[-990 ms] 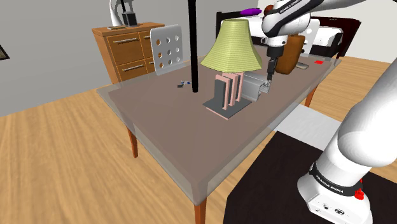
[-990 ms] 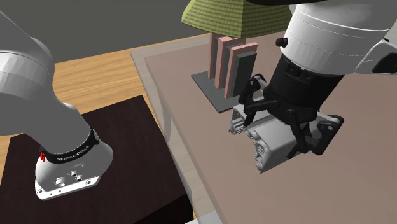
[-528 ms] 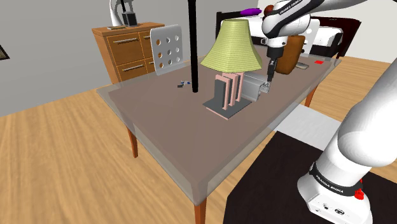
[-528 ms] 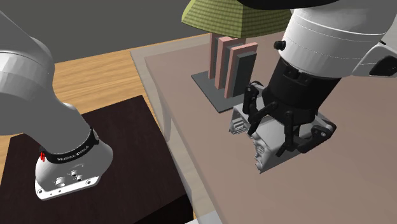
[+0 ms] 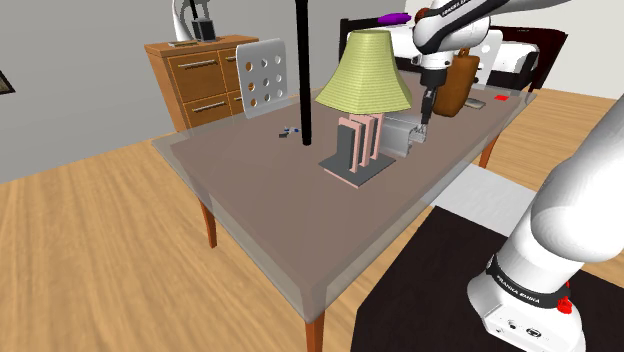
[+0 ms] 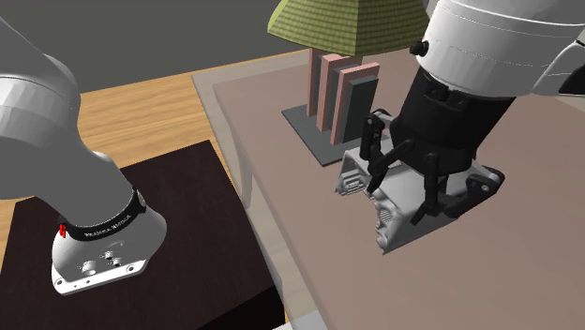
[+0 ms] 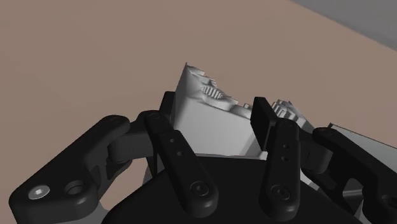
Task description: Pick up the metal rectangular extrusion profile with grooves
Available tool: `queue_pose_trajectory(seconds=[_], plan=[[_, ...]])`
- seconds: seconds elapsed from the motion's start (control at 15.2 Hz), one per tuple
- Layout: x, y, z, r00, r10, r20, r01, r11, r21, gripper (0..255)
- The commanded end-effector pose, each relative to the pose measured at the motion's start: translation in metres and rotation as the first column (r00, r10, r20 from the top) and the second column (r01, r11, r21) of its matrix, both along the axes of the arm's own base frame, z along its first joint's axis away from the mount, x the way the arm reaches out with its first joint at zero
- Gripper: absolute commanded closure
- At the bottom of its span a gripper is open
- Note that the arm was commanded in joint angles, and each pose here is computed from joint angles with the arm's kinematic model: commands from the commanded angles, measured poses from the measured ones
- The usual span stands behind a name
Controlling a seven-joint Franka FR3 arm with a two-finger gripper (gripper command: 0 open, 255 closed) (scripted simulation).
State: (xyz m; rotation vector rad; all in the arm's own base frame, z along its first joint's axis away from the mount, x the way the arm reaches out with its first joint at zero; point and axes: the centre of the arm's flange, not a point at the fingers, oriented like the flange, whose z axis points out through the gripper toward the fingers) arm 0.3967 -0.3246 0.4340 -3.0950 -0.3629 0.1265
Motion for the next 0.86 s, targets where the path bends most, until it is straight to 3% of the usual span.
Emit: queue_pose_trajectory(seconds=[0.0, 0.79], plan=[[0.0, 0.0, 0.011, 1.0, 0.0, 0.0, 0.0, 1.0, 0.0, 255], [0.0, 0.0, 0.065, 1.0, 0.0, 0.0, 0.0, 1.0, 0.0, 255]])
